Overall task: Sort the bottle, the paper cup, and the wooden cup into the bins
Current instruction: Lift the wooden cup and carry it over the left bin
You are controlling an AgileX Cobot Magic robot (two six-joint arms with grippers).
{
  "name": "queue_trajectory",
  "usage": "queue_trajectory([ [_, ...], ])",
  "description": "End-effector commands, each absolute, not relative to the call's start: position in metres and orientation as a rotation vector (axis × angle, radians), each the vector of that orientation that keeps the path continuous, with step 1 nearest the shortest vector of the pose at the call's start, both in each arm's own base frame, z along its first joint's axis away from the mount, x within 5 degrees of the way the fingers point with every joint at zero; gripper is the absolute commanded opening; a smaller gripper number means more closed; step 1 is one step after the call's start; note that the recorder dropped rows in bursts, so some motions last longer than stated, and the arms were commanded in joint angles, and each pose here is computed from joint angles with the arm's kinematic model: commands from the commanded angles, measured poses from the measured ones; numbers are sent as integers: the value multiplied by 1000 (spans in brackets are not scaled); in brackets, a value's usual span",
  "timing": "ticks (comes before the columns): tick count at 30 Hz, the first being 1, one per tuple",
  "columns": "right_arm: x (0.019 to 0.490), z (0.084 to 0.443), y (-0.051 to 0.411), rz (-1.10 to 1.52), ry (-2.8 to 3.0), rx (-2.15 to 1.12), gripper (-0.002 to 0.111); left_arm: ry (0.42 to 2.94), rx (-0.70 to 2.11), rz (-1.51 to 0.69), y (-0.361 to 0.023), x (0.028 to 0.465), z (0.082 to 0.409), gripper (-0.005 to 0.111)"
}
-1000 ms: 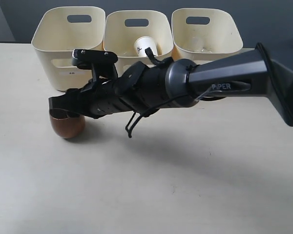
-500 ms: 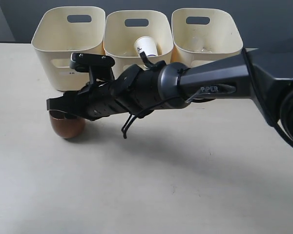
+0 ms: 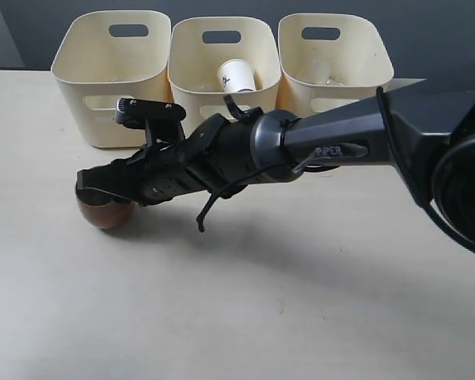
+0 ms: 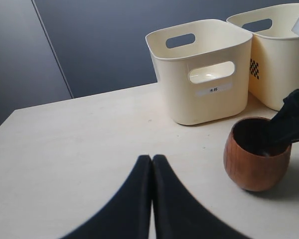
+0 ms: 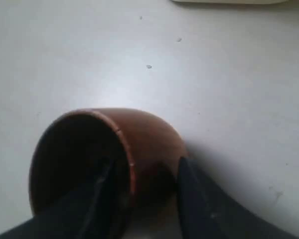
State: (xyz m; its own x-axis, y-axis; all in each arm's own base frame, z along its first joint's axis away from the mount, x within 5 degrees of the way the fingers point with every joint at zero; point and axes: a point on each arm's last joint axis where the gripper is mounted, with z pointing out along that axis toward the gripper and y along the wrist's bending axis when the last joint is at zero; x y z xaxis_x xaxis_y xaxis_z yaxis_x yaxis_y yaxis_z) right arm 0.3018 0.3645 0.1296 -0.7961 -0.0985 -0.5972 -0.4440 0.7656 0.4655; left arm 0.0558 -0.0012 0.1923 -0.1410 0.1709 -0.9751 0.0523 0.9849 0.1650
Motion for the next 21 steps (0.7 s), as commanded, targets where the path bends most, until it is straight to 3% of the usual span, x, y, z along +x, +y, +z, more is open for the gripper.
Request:
queue_trajectory([
  [1,302,131,365,836,2402,-414,10,1707,171,103,-1,56,192,0],
  [3,302,131,365,836,2402,-414,-1,1707,171,103,-1,56,192,0],
  [8,302,137,365,843,2391,-413,0,1707,171,103,-1,56,192,0],
  [16,311,224,349,777,2102,-311,0,1707,171,103,-1,56,192,0],
  [21,324,259,344,706,1933,-273,0,1707,171,103,-1,56,192,0],
])
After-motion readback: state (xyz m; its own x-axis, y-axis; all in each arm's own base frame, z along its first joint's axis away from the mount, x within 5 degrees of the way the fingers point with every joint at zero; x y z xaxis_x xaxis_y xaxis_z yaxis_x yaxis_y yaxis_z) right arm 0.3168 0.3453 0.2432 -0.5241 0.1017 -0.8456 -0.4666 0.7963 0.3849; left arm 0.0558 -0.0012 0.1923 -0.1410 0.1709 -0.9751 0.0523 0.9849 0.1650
